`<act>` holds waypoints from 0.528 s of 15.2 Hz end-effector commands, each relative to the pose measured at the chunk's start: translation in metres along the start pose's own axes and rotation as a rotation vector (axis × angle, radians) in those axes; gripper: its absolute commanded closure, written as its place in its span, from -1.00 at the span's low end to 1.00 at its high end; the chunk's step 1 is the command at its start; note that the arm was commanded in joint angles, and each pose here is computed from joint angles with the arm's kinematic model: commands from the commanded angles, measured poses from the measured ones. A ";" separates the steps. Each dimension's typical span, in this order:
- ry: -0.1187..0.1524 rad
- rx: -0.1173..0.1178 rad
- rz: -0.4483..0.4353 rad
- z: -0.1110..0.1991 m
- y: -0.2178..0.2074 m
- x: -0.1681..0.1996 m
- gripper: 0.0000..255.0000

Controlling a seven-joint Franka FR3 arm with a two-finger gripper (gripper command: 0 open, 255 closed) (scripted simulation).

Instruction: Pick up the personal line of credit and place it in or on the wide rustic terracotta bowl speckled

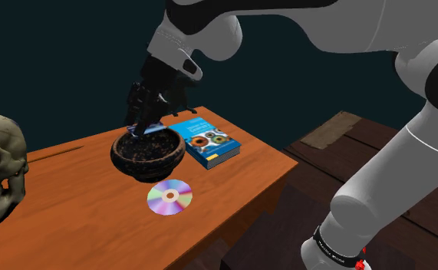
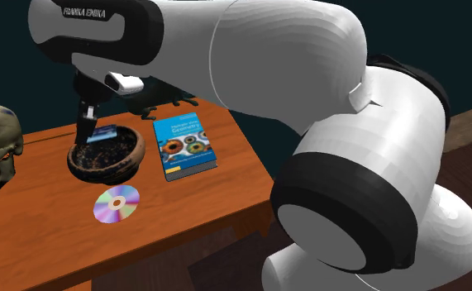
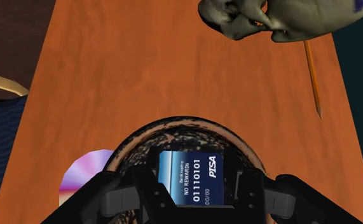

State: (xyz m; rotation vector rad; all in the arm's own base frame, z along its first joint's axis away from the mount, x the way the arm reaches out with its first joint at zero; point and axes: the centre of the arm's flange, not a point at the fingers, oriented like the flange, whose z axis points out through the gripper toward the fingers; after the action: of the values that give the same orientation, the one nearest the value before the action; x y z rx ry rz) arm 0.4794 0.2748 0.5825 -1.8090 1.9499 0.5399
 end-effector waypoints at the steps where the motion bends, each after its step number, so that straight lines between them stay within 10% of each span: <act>1: 0.000 0.000 0.000 0.008 0.000 0.006 1.00; 8: 0.000 0.000 0.000 0.033 0.000 0.022 1.00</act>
State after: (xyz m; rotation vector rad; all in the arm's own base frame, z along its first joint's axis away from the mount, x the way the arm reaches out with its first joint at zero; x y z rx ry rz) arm 0.4803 0.2743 0.5444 -1.8090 1.9501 0.5400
